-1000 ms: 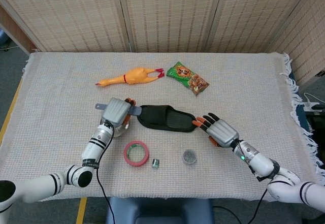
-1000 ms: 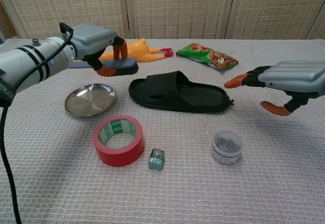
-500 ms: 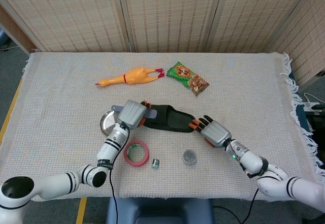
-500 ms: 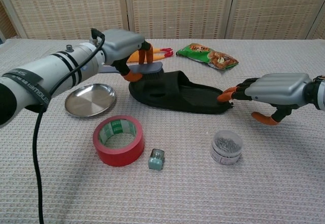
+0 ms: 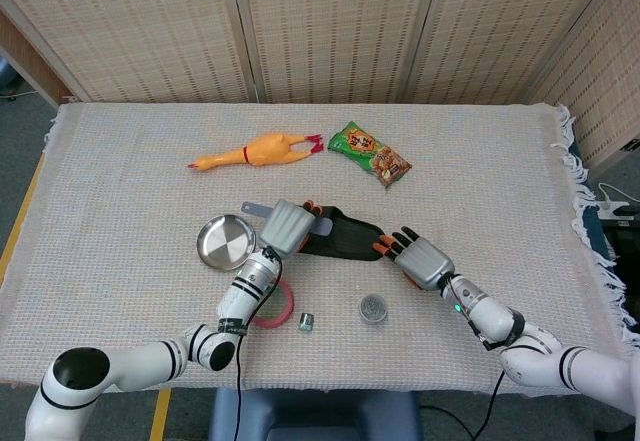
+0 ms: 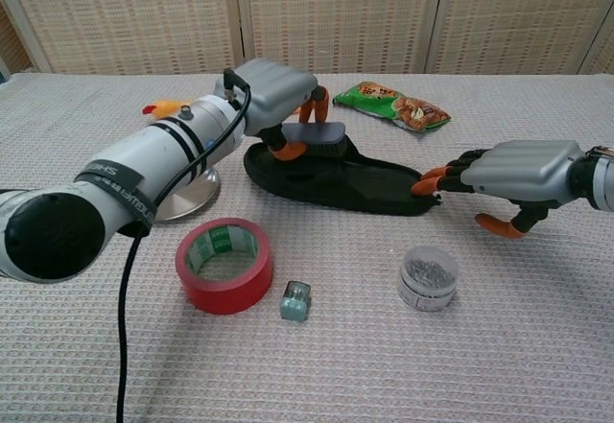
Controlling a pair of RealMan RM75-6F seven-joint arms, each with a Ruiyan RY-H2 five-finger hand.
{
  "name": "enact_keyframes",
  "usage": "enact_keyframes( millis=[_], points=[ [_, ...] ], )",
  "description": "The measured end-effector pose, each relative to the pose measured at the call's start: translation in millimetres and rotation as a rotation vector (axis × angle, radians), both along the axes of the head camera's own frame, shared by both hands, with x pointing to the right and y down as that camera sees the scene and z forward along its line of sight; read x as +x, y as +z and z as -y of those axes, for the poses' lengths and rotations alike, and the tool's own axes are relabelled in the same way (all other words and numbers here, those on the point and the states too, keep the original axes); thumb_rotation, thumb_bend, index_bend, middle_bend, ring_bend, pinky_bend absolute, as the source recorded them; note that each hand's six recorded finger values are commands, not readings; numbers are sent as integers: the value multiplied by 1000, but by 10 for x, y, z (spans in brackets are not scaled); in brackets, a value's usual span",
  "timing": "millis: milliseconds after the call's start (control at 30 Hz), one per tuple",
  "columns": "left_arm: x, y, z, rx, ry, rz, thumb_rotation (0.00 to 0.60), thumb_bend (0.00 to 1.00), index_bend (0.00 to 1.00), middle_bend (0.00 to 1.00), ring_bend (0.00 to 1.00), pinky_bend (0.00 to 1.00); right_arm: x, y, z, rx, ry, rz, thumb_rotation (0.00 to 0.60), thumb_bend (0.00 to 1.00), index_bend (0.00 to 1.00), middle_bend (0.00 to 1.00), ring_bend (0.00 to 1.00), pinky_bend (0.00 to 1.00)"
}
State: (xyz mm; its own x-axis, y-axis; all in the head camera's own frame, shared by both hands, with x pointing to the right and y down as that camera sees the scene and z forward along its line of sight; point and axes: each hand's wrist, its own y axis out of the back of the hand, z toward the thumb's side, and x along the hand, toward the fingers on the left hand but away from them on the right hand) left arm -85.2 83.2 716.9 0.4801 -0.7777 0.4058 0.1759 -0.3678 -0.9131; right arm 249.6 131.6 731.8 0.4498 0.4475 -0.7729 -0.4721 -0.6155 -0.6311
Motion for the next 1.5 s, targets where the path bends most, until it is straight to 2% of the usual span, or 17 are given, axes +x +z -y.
enact_keyframes(
  millis=[200,500,667,867,967,1133,1300,1500],
  points=[
    [-74,113,21,23,6,49,600,409,563,590,763,1000,-6,-24,-7,2,-6,4,600,595,14,0,0,0],
    [-159,222,69,-4,-16,64,600,408,564,591,763,1000,48,-13,4,3,0,-9,600,596,14,0,0,0],
    [-95,252,-16,-103,-41,-4,600,408,564,591,763,1000,60,-6,7,4,-3,-16,600,596,14,0,0,0],
    [86,137,-138,-152,-26,-90,600,409,565,592,762,1000,79,-2,9,4,0,-22,600,596,14,0,0,0],
    [164,61,-187,-144,-6,-116,600,408,564,592,762,1000,86,0,6,0,5,-23,600,596,14,0,0,0],
    [139,75,-151,-104,5,-83,600,409,566,593,762,1000,98,-10,5,3,4,-25,600,596,14,0,0,0],
    [11,150,-57,-98,-28,-52,600,407,567,595,762,1000,104,-34,26,7,4,-24,600,595,14,0,0,0],
    [-176,208,57,-128,-88,-52,600,406,570,600,762,1000,106,-40,38,9,4,-24,600,596,14,0,0,0]
  ],
)
